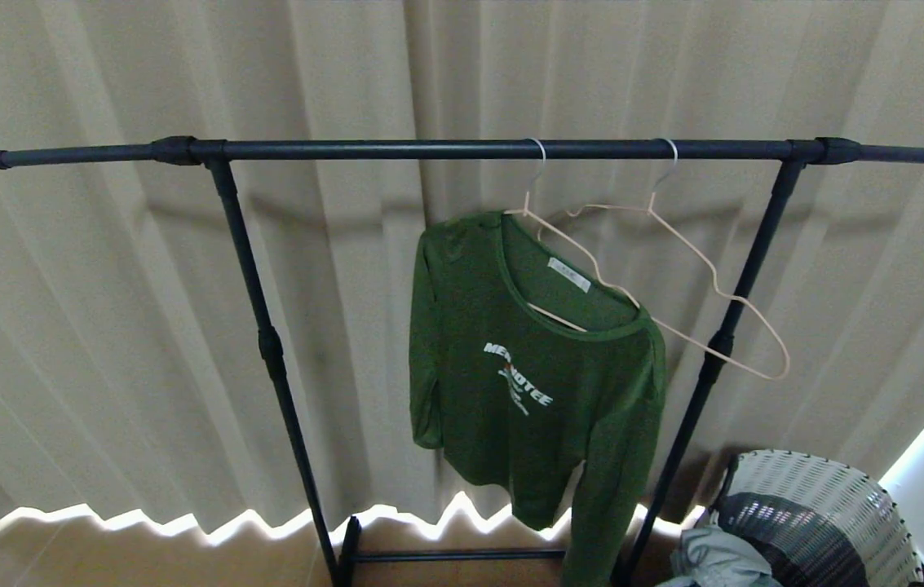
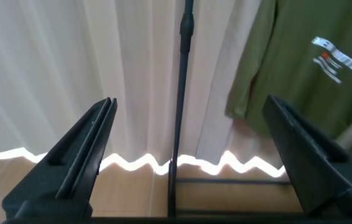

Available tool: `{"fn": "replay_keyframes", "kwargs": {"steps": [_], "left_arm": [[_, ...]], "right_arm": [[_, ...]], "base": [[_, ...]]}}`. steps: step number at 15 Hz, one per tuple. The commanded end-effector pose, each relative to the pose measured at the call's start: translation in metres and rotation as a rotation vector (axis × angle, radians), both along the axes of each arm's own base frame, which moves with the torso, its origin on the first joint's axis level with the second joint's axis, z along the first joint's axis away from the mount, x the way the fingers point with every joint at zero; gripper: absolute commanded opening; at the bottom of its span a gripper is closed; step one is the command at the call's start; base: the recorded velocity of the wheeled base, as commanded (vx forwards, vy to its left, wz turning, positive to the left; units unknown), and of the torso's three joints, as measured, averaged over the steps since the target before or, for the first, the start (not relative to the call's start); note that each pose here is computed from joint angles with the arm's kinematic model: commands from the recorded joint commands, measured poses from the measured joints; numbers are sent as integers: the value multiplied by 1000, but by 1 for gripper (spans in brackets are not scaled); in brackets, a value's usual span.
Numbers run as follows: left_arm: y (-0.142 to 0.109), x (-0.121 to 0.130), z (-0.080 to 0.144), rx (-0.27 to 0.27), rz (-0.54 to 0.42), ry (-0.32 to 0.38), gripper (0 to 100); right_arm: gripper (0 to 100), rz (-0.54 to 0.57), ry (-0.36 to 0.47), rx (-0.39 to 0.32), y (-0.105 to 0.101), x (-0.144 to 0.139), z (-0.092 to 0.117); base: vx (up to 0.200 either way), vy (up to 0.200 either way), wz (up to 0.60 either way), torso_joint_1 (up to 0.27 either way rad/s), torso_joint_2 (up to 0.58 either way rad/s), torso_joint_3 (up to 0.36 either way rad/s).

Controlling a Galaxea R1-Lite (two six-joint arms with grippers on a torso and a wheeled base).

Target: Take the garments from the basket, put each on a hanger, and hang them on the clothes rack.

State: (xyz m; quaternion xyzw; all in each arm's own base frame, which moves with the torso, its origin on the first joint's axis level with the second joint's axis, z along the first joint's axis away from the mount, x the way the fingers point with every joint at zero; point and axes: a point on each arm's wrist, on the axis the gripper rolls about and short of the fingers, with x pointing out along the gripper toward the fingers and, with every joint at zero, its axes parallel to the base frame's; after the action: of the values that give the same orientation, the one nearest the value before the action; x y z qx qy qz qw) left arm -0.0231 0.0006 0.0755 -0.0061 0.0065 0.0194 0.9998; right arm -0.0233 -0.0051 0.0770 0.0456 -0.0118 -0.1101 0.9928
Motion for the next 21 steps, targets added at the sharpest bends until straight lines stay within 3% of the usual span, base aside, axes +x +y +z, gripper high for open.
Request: {"fn": "replay_keyframes", "kwargs": {"steps": [1, 21], "left_arm": [[0, 0, 0, -1, 1, 1, 100], [0, 0, 0, -1, 3, 1, 100]], "right_arm": [[100, 1, -1, -1, 0, 0, 0], [100, -1, -3, 0, 0, 0, 0]], "base": [[0, 0, 0, 0, 0, 0], [0, 0, 0, 0, 0, 0]]}}
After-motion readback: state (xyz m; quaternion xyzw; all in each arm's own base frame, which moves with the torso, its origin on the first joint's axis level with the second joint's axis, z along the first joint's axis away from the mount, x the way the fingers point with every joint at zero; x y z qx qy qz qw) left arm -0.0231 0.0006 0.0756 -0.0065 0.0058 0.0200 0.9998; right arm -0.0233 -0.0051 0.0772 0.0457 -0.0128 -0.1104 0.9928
